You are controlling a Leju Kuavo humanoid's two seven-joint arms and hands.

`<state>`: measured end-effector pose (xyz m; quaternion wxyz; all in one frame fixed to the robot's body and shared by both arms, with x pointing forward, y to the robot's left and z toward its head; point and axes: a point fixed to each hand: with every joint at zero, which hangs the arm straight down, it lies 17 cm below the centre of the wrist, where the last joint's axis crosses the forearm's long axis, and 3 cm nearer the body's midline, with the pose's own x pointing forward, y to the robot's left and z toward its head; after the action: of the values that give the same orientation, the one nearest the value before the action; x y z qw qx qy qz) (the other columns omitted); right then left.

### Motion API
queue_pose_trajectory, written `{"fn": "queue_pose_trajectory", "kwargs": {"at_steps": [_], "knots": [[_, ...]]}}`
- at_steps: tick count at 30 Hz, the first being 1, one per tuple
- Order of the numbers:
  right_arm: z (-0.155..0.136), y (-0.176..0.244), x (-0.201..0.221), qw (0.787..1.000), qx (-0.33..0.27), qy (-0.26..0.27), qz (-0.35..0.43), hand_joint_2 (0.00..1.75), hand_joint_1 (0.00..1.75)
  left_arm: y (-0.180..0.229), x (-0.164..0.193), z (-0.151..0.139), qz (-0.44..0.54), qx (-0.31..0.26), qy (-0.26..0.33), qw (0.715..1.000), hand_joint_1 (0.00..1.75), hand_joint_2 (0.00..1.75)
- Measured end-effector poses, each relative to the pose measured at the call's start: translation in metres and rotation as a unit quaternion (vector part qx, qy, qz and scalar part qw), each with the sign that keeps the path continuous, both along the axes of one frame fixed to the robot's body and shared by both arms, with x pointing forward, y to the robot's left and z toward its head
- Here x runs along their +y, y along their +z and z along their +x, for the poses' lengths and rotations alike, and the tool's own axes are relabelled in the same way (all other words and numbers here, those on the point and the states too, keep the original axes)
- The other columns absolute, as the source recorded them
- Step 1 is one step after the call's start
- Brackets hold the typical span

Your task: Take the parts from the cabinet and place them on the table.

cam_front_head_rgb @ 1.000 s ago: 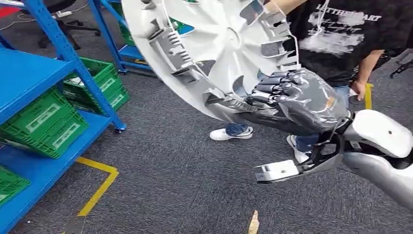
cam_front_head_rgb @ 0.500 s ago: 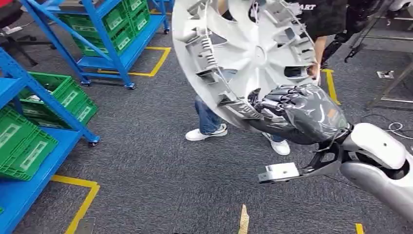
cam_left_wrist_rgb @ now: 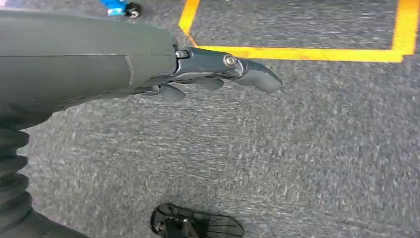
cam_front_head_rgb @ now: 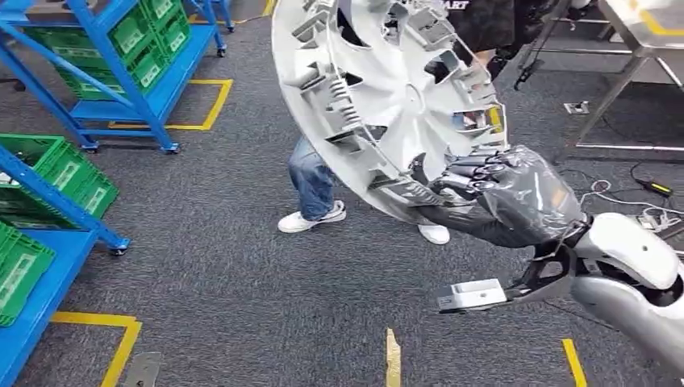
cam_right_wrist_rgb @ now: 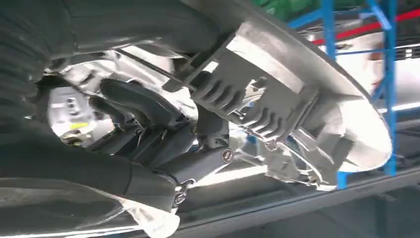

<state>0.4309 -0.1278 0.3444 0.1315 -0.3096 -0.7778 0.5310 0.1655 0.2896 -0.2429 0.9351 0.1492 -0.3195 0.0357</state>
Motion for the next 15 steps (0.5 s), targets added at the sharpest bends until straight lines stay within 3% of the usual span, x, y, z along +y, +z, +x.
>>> {"fn": "queue_pose_trajectory", "kwargs": {"at_steps": [15], "knots": [[-0.0014,0.0072,-0.0017,1.000,-0.010,0.000,-0.006,1.75,1.75,-0.0001,-0.0047,0.0006,-0.008,-0.001,-0.006,1.000,0.00,1.75]]}}
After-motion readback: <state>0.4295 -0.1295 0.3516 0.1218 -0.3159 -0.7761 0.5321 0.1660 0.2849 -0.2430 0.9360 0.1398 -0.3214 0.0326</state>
